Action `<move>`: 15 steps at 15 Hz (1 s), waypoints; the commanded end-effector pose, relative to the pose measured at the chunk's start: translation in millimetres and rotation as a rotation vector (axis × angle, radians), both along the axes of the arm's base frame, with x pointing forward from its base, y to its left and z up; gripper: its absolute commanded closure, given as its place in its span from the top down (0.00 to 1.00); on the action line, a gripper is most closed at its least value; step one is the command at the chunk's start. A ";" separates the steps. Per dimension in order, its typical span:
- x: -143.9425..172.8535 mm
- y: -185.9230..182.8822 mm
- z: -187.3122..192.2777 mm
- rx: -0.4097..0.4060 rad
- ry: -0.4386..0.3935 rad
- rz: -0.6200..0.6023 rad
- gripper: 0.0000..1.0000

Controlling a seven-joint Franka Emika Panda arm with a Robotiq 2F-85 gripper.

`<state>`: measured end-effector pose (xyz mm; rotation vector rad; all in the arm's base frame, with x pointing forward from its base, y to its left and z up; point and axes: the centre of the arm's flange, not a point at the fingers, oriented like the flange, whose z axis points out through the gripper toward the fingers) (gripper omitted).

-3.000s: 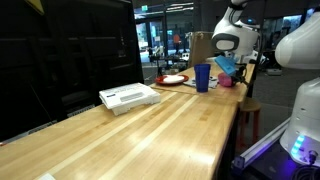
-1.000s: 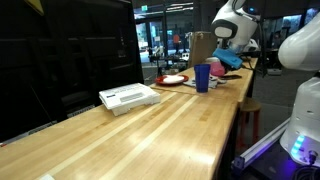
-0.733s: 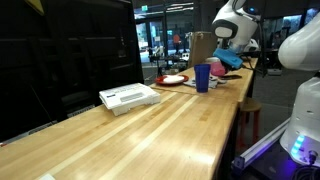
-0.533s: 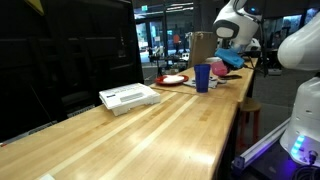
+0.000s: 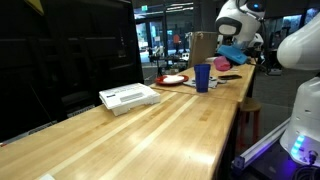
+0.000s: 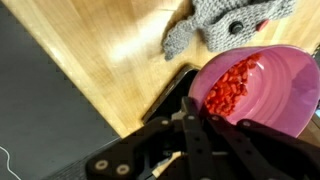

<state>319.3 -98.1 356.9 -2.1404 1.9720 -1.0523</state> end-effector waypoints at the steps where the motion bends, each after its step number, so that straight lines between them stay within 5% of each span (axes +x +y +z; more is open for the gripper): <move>1: -4.1 12.3 32.7 -0.069 -0.025 0.035 0.01; 15: 6.1 47.7 62.9 -0.172 -0.095 0.152 0.01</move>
